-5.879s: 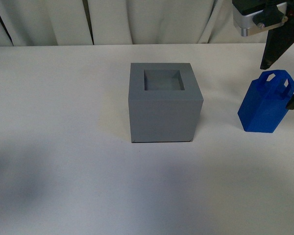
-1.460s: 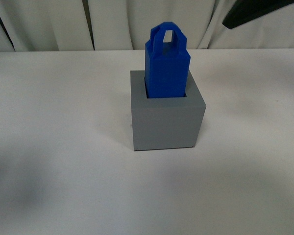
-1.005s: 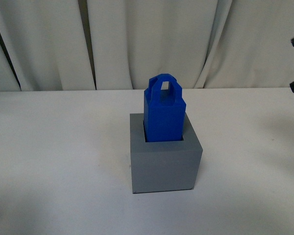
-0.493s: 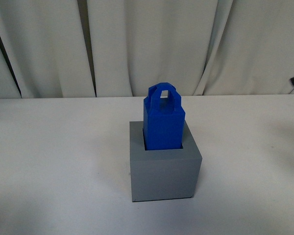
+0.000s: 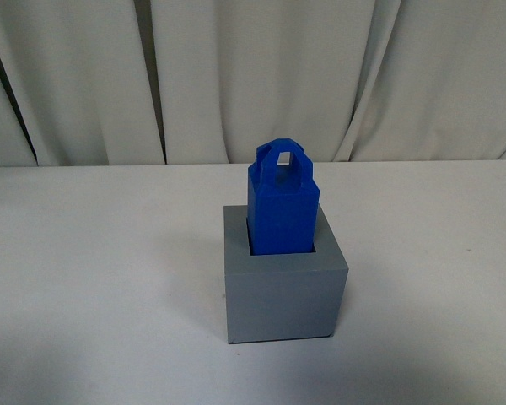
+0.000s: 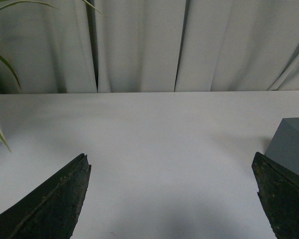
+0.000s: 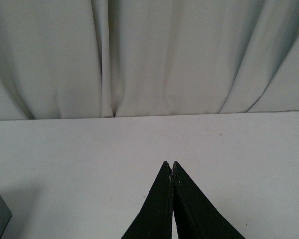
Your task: Insert blue part into gray base
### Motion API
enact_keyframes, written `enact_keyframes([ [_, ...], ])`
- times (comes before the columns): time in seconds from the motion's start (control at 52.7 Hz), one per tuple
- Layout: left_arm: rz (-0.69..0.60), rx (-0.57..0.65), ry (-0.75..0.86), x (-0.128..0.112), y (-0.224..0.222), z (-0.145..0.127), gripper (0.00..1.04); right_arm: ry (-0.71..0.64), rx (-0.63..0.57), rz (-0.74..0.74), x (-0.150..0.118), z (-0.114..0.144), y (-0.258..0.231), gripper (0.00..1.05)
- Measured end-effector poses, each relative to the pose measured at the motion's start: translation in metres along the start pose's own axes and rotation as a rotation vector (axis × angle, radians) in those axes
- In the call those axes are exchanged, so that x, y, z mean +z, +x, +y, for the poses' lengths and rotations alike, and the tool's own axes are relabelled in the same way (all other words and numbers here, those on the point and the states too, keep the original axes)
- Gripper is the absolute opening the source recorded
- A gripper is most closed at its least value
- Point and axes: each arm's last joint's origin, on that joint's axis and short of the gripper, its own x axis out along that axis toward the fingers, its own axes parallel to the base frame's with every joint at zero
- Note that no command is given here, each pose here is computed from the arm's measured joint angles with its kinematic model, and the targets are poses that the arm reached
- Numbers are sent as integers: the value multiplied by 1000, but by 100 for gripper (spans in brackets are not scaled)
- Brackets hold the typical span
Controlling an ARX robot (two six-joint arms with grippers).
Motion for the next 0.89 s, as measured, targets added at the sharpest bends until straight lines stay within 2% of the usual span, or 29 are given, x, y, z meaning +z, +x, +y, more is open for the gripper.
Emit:
enact_keyframes([
  [0.891,0,0,0,0,0,0,99,8,0,-7,-37,1,-63,2],
])
